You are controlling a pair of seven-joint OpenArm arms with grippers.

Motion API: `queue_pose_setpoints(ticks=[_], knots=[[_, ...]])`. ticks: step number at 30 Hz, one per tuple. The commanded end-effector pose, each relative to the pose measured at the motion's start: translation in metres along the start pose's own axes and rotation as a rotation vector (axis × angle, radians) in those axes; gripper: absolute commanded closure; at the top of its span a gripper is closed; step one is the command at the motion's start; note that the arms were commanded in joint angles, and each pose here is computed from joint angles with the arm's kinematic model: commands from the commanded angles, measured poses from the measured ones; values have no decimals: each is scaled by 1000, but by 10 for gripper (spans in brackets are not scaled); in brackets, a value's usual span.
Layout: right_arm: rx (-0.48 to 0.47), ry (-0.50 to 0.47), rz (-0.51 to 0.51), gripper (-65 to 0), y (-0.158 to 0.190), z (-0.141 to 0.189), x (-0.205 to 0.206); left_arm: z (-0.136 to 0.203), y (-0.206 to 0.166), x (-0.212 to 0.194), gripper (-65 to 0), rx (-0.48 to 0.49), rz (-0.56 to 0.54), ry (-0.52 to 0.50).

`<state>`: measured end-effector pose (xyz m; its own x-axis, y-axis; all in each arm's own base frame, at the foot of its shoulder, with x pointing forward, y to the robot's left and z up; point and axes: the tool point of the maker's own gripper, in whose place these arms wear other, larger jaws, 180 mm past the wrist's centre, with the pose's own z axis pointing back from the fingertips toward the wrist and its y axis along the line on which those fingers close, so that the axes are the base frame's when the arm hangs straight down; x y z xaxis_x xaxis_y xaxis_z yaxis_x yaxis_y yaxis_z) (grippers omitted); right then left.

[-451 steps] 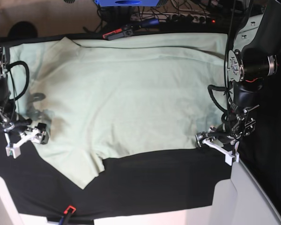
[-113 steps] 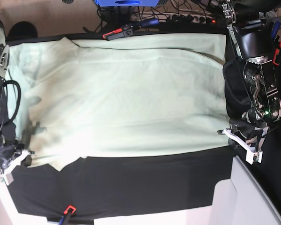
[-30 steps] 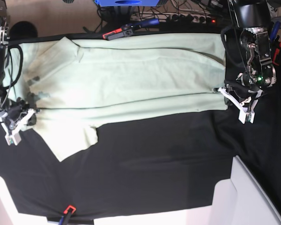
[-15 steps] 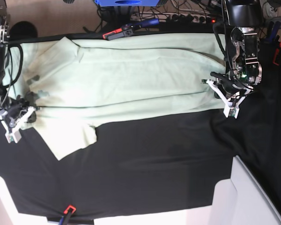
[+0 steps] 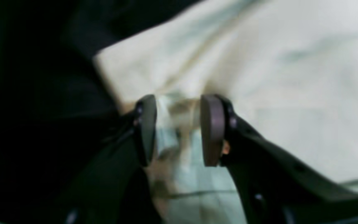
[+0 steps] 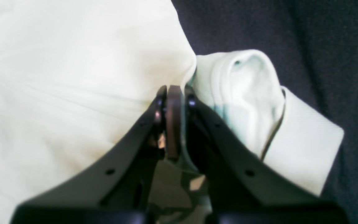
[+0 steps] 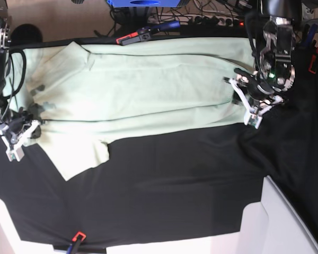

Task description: Fold the T-shirt properly

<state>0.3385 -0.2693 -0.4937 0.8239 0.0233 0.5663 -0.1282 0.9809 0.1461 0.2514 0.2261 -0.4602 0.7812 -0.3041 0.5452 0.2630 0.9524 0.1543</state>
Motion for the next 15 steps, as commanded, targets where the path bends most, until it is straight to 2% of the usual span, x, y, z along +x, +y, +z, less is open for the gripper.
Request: queue_pose_setpoints(ticks=[1,8,15], knots=[[-16,-55,6,-7,-10,7,23,9,9,17,-242,27,-15,-57],[-15,-56,5,-7,-10,7,23,38,-3,14,-245,19,-86,-88],[-16,-48,3,-10,-10,7,22,64,-4,0,-237,32,-99,-89]])
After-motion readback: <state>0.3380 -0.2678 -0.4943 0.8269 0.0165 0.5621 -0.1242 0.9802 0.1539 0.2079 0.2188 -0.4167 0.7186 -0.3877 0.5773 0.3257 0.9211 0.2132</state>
